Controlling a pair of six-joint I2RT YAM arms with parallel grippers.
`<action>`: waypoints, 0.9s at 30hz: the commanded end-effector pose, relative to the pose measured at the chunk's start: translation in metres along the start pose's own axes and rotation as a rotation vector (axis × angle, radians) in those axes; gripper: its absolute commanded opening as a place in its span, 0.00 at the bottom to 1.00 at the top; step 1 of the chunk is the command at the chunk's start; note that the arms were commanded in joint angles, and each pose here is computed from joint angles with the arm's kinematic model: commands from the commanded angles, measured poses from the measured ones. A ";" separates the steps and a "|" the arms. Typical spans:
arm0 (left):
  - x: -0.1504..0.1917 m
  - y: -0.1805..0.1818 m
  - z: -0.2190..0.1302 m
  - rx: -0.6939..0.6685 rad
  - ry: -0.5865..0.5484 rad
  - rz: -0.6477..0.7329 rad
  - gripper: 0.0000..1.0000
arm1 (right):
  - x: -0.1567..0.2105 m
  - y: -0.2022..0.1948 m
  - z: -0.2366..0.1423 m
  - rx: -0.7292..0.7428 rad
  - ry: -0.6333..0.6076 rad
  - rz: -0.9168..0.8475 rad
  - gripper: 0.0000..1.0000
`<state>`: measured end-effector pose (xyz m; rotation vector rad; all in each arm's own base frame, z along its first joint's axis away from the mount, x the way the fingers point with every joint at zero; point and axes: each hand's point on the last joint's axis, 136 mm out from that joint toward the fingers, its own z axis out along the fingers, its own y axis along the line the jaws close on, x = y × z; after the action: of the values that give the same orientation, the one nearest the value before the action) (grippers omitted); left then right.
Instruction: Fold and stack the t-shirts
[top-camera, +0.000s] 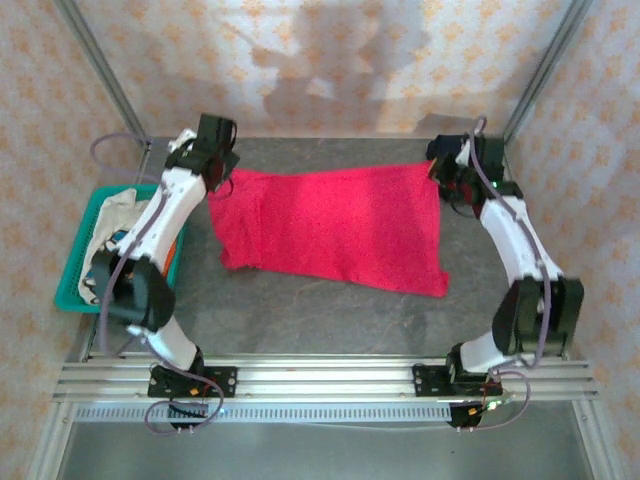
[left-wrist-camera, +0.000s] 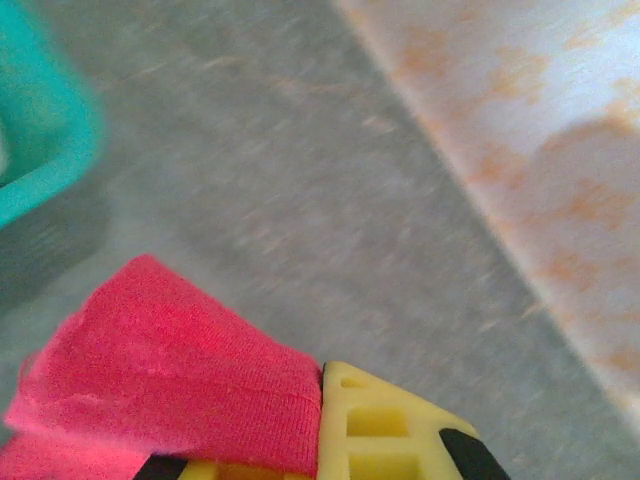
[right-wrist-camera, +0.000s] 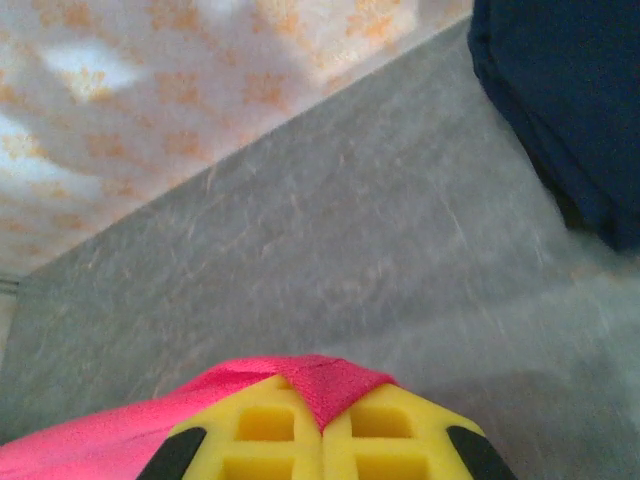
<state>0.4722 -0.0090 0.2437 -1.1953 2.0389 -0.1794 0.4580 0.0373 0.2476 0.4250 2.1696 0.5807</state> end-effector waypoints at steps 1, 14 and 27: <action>-0.047 -0.052 0.000 0.089 -0.061 0.007 0.00 | -0.092 0.040 -0.007 -0.091 -0.223 -0.059 0.00; -0.167 -0.120 -0.226 0.577 -0.346 -0.027 0.00 | -0.205 0.167 -0.232 -0.361 -0.702 -0.225 0.00; -0.034 0.079 -0.139 0.219 -0.196 0.035 0.00 | -0.019 0.059 -0.156 -0.268 -0.318 -0.136 0.00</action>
<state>0.3419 0.0159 0.3988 -0.9075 1.6936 -0.3900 0.3475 0.0442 0.4437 0.1294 1.6390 0.6663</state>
